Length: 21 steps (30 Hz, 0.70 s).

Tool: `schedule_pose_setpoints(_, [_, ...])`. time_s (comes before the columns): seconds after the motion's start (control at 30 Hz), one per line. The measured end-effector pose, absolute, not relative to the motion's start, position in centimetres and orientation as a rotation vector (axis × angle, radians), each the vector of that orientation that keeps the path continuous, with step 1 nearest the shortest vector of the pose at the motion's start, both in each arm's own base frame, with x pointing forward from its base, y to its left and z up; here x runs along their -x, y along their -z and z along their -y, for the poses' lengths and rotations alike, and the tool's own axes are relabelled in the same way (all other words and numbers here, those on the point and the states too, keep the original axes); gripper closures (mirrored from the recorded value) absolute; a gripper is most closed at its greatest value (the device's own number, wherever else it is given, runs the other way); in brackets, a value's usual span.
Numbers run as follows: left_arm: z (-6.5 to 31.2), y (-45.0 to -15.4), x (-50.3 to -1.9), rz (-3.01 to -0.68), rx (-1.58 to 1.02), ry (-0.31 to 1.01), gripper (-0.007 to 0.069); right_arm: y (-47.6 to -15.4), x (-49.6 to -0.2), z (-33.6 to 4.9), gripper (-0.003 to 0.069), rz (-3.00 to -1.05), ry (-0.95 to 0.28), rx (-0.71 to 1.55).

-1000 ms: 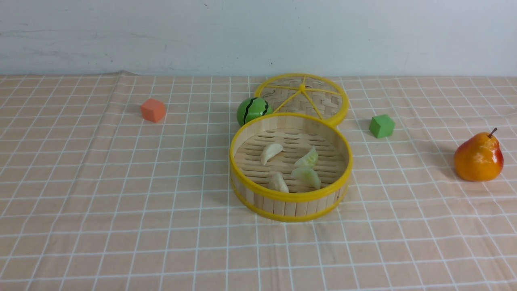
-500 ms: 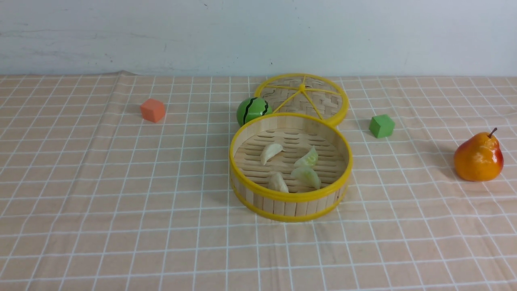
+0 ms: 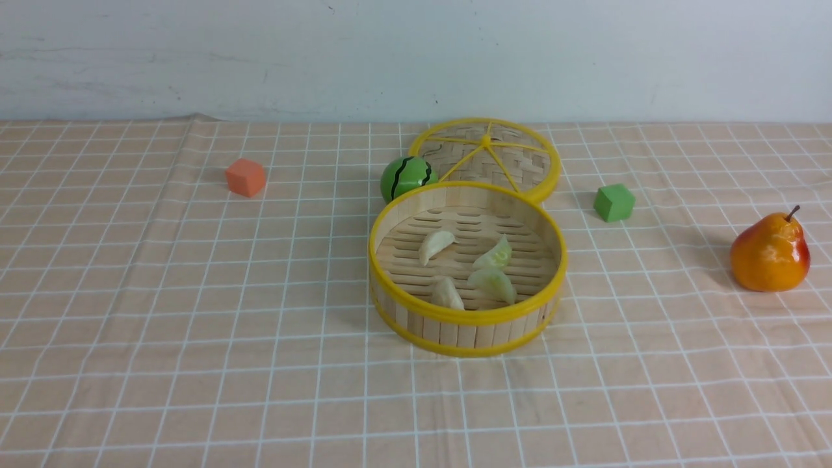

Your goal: Put the dumplings into the steamer on the table with the brown tablecloth.

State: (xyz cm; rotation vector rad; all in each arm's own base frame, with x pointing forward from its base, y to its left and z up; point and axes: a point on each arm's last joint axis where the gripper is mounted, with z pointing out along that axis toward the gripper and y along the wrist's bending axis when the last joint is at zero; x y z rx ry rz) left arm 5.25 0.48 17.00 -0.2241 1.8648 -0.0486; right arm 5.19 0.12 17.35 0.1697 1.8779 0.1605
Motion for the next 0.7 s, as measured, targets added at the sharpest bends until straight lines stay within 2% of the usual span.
schedule_pose_setpoints(0.7, [-0.48, -17.01, -5.25, -1.863, 0.224, 0.049, 0.0639, -17.35, -5.19, -0.12, 0.0501, -1.878, -0.161, -0.17])
